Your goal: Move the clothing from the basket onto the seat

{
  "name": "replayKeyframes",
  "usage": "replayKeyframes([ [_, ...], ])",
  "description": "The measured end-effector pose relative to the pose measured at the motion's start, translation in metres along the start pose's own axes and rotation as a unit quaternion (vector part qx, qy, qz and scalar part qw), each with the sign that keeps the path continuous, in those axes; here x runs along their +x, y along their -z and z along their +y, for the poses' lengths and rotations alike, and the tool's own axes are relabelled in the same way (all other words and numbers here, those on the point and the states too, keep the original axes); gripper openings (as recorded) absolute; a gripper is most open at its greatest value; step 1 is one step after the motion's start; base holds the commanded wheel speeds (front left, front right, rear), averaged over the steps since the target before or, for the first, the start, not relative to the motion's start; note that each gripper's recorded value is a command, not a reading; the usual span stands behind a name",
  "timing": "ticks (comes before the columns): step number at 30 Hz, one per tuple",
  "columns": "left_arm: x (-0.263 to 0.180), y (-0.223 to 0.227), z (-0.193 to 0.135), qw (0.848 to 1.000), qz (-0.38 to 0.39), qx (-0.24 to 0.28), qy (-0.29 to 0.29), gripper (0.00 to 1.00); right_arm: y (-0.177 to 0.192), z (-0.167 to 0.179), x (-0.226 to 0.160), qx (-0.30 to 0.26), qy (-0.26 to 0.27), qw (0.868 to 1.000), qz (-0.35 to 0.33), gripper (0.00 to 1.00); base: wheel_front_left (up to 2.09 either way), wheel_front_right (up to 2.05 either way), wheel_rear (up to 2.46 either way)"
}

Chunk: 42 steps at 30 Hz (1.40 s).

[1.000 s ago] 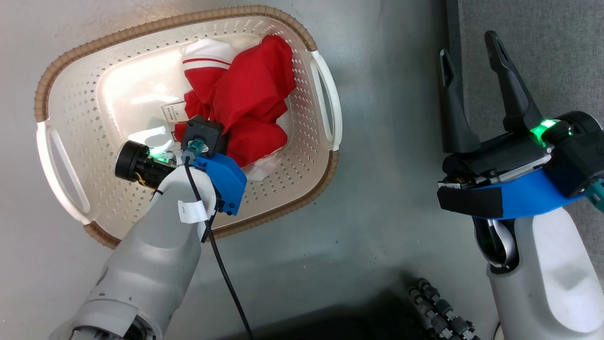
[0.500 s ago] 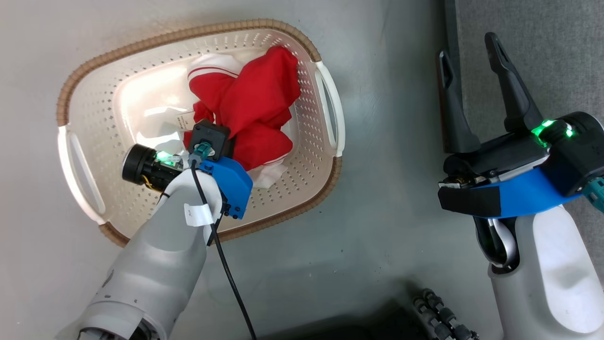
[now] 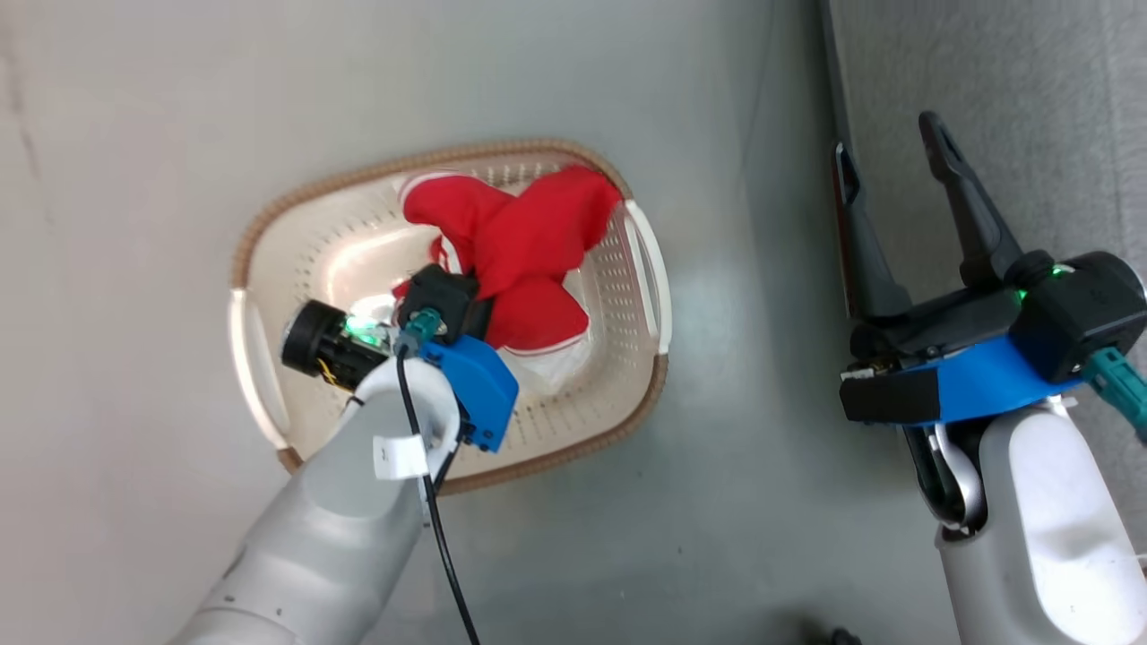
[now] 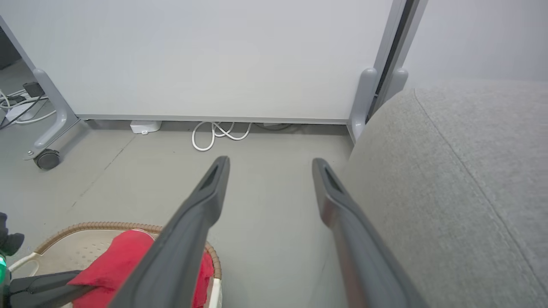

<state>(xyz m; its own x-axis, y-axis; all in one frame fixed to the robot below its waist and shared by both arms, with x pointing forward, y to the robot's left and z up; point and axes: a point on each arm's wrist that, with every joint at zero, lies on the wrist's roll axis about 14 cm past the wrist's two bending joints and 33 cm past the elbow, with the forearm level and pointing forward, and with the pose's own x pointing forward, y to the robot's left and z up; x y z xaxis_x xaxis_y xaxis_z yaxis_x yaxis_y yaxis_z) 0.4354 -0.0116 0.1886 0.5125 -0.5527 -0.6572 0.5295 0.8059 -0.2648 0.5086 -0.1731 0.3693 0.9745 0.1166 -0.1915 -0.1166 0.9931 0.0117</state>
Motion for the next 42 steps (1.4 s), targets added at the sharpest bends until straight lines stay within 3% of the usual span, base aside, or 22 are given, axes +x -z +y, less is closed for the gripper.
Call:
replayKeyframes([
  [15,-0.099,-0.091,-0.035,0.991,-0.128,0.037,-0.008,0.00,-0.061,0.014,-0.063,0.011,-0.008,1.000,-0.023,1.00,0.00,0.00,0.00],
  [29,-0.188,-0.165,-0.074,0.961,-0.250,0.115,-0.013,0.00,-0.102,0.046,-0.121,0.025,-0.040,0.997,-0.065,1.00,0.00,0.00,0.00],
  [42,-0.235,-0.221,-0.105,0.929,-0.325,0.175,0.001,0.00,-0.113,0.071,-0.138,0.034,-0.071,0.994,-0.080,1.00,0.00,0.00,0.00],
])
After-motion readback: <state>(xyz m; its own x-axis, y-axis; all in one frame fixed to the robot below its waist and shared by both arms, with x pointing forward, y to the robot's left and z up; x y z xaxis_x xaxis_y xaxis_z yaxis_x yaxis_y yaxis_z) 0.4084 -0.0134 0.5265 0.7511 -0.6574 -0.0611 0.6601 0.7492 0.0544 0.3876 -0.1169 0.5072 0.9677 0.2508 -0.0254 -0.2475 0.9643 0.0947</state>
